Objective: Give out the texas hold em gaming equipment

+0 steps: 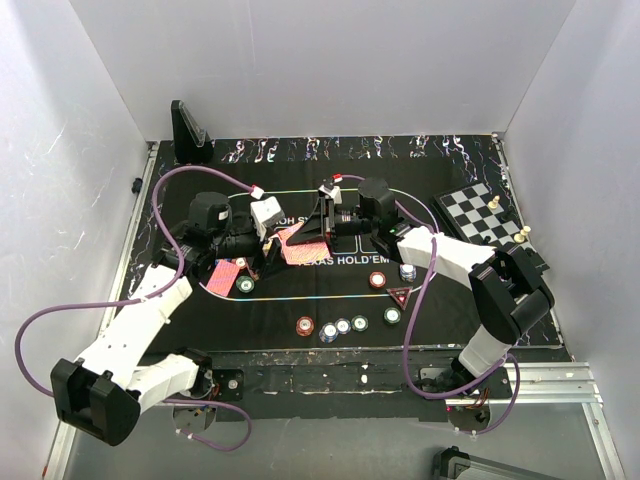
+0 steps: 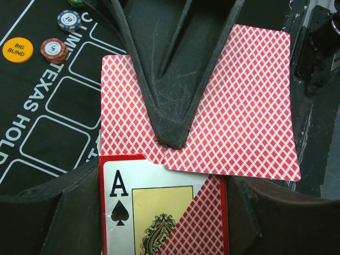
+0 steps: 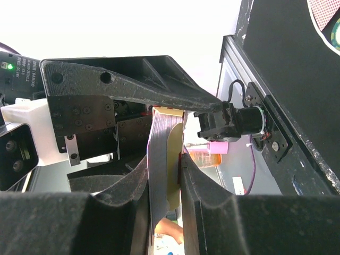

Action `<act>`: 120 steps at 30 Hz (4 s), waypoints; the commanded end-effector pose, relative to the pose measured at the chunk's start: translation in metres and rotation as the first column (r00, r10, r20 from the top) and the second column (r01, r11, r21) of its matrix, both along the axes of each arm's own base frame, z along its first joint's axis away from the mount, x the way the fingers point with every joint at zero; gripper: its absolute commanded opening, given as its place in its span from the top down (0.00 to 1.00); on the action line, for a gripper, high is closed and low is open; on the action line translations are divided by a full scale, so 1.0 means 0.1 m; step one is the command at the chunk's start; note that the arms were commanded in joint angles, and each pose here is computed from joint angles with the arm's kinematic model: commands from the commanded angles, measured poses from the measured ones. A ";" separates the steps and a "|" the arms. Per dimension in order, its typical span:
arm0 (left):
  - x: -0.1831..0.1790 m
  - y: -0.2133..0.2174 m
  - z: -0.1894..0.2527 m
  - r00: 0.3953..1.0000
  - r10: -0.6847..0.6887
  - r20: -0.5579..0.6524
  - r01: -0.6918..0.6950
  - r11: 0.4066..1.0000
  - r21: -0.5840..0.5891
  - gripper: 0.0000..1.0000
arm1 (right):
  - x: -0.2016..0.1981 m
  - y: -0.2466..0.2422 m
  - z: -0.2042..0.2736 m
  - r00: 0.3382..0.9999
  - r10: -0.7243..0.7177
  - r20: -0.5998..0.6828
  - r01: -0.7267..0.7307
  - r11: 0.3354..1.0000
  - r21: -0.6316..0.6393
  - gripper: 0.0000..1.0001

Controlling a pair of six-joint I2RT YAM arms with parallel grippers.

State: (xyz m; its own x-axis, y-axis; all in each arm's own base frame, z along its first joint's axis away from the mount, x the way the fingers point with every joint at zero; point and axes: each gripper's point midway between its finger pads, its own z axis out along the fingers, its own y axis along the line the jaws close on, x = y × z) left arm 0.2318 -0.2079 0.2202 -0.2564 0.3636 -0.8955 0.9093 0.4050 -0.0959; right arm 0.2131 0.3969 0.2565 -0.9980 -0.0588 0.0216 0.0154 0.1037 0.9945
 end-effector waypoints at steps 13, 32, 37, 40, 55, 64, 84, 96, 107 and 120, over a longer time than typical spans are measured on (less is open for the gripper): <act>0.23 0.28 -0.05 0.989 0.135 0.060 -0.138 0.989 0.059 1.00 | 0.00 -0.26 0.16 1.000 0.014 0.016 -0.015 0.998 0.055 0.68; 0.29 0.39 -0.08 0.984 0.175 0.024 -0.176 0.983 0.051 1.00 | 0.14 -0.59 -0.49 0.991 -0.057 0.120 0.092 0.946 -0.309 0.57; 0.28 0.44 -0.02 0.982 0.186 0.031 -0.187 0.982 0.039 1.00 | 0.14 -0.86 -1.01 0.987 -0.032 0.159 0.114 0.833 -0.541 0.40; 0.26 0.43 0.04 0.983 0.180 0.030 -0.181 0.983 0.023 1.00 | 0.11 -0.92 -1.32 0.987 -0.001 0.162 0.104 0.770 -0.629 0.36; 0.07 0.41 0.20 0.992 0.118 0.048 -0.118 0.993 0.011 1.00 | 0.38 -1.05 -1.96 0.970 0.063 0.235 0.156 0.583 -0.797 0.30; 0.00 0.41 0.32 0.993 0.116 0.036 -0.116 0.993 0.000 1.00 | 0.59 -0.92 -2.25 0.964 0.080 0.254 0.177 0.522 -0.834 0.32; -0.10 0.50 0.38 0.986 0.147 0.078 -0.149 0.989 0.009 1.00 | -0.24 0.00 -2.24 0.952 0.277 0.129 -0.081 0.636 -0.767 0.37; -0.12 0.53 0.38 0.984 0.163 0.072 -0.165 0.986 0.010 1.00 | -0.46 0.25 -2.14 0.859 0.481 0.175 -0.198 0.628 -0.753 0.44; -0.15 0.54 0.40 0.983 0.177 0.053 -0.177 0.984 0.000 1.00 | 0.29 0.30 -1.90 0.790 0.350 0.504 0.180 0.653 -0.735 0.45; -0.18 0.55 0.40 0.982 0.185 0.018 -0.185 0.983 -0.010 1.00 | 0.28 0.69 -2.13 0.775 0.302 0.556 0.155 0.761 -0.630 0.47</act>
State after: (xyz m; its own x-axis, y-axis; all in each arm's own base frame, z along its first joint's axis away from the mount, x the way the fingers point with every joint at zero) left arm 0.2157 -0.1510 0.2372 -0.3556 0.3290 -0.8748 0.8077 0.5791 -0.1105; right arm 0.2413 0.4494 0.0415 -0.8055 -0.3516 -0.4769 -0.5651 0.6980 0.4398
